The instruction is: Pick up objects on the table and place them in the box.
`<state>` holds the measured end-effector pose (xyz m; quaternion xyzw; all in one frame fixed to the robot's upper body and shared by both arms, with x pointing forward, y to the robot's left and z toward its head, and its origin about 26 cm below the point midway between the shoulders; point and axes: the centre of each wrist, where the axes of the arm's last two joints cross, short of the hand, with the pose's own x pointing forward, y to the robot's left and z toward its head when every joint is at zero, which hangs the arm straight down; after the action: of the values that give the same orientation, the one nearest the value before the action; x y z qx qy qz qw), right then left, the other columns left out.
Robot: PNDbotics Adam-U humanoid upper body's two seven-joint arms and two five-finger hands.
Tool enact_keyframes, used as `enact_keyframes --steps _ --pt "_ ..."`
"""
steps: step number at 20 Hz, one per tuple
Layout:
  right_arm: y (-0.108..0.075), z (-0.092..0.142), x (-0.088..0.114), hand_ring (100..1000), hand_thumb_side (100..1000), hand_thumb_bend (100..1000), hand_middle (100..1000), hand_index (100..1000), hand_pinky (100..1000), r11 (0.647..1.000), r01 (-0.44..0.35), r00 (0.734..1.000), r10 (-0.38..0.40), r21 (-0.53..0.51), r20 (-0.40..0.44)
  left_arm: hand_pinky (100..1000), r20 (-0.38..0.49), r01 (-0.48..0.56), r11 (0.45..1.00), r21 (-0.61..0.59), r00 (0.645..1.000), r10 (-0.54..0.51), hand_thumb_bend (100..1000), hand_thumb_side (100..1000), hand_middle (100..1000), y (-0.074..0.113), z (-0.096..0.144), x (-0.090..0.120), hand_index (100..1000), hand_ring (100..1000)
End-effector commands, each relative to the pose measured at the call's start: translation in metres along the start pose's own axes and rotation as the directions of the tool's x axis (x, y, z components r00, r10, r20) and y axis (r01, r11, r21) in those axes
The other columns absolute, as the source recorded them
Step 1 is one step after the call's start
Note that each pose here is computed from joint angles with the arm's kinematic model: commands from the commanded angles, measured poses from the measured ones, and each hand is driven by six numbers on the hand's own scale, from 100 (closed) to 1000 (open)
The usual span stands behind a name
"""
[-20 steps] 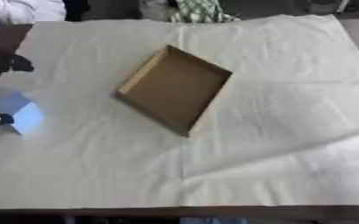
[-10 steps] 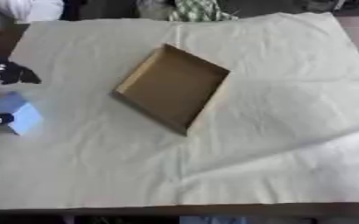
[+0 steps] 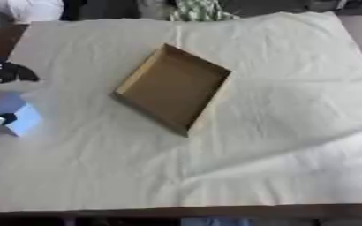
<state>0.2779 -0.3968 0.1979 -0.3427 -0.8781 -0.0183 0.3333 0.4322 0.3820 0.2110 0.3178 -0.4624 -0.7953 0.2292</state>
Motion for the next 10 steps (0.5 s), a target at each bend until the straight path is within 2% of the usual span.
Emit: enact_keyframes --steps 1,3,4,10 --pt "-0.003 -0.006 0.005 737 565 100 633 811 698 1.0 0.0 1.0 0.0 -0.008 0.023 906 0.13 0.121 0.975 -0.184 0.987 -0.098 397 402 921 0.012 0.01 -0.009 1000 927" --pt "-0.003 -0.006 0.005 737 565 100 633 811 698 1.0 0.001 1.0 -0.001 -0.009 0.023 886 0.135 0.123 0.974 -0.189 0.986 -0.098 388 366 908 0.01 0.007 -0.008 1000 916" --pt "-0.003 -0.006 0.005 737 565 100 633 811 698 1.0 0.002 1.0 -0.002 -0.009 0.022 864 0.14 0.119 0.975 -0.186 0.986 -0.093 339 342 895 0.009 0.005 -0.007 1000 905" --pt "-0.004 -0.006 0.004 737 565 100 632 812 697 1.0 0.0 1.0 0.0 -0.007 0.019 852 0.139 0.063 0.977 -0.203 0.99 -0.035 333 344 891 -0.003 0.005 -0.012 998 903"
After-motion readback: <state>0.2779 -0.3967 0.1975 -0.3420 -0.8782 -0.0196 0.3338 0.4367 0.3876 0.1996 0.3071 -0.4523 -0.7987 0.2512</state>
